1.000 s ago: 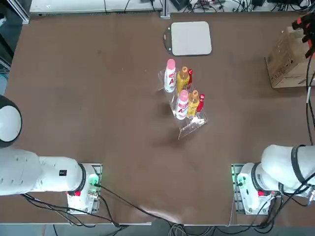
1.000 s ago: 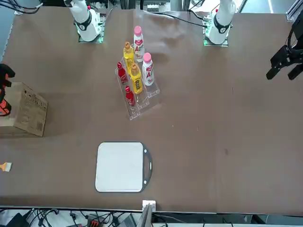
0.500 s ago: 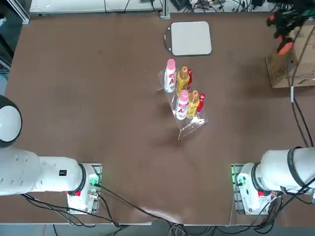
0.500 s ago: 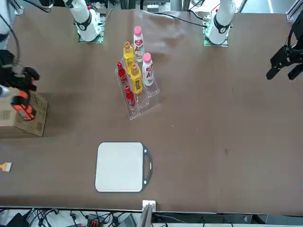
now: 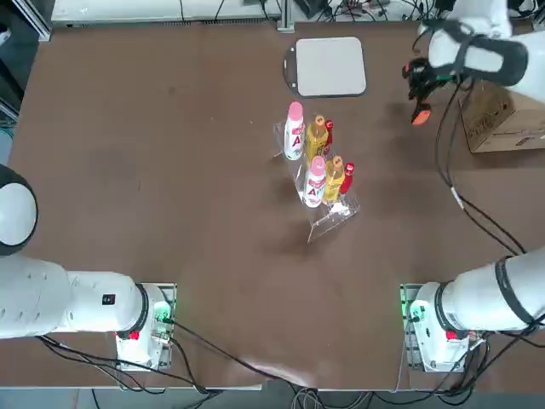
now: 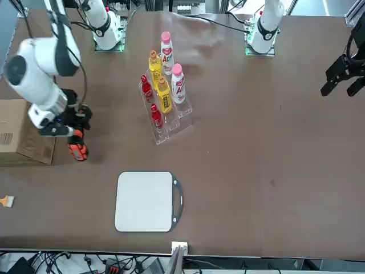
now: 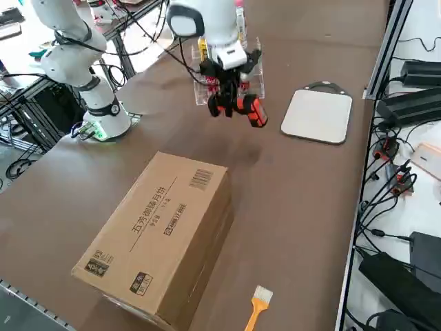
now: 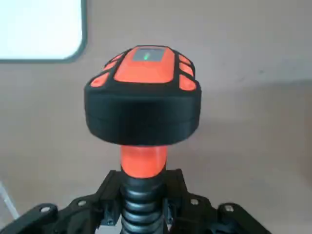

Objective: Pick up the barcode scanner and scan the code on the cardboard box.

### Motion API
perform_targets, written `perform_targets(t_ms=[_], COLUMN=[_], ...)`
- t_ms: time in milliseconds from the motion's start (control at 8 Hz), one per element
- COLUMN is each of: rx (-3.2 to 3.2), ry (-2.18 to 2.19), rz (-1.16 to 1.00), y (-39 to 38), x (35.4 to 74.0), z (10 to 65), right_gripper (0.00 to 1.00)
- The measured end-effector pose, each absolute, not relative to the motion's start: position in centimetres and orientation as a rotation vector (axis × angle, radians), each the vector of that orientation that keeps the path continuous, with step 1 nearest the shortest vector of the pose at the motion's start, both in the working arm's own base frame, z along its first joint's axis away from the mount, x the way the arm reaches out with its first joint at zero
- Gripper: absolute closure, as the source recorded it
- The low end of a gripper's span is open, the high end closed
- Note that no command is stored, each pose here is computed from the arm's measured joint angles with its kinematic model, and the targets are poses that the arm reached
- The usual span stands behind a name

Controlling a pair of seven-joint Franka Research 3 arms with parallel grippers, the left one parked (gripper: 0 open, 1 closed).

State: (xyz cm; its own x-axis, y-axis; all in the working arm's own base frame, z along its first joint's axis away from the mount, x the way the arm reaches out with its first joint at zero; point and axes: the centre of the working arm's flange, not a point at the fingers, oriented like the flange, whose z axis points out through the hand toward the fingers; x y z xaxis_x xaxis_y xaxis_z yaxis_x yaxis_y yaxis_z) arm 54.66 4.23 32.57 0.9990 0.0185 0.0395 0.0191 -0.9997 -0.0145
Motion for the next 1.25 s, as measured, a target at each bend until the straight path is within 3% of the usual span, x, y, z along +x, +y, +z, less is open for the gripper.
perform_targets(t_ms=[375,1000,1250], rx=[-3.129,-3.128,-3.128], ry=[-0.003,-0.028,-0.028], rz=[0.003,0.028,0.008], y=[3.2,3.5,3.5], x=[52.7,52.5,52.9], z=[24.5,21.7,22.2], right_gripper=[0.56,0.54,0.19])
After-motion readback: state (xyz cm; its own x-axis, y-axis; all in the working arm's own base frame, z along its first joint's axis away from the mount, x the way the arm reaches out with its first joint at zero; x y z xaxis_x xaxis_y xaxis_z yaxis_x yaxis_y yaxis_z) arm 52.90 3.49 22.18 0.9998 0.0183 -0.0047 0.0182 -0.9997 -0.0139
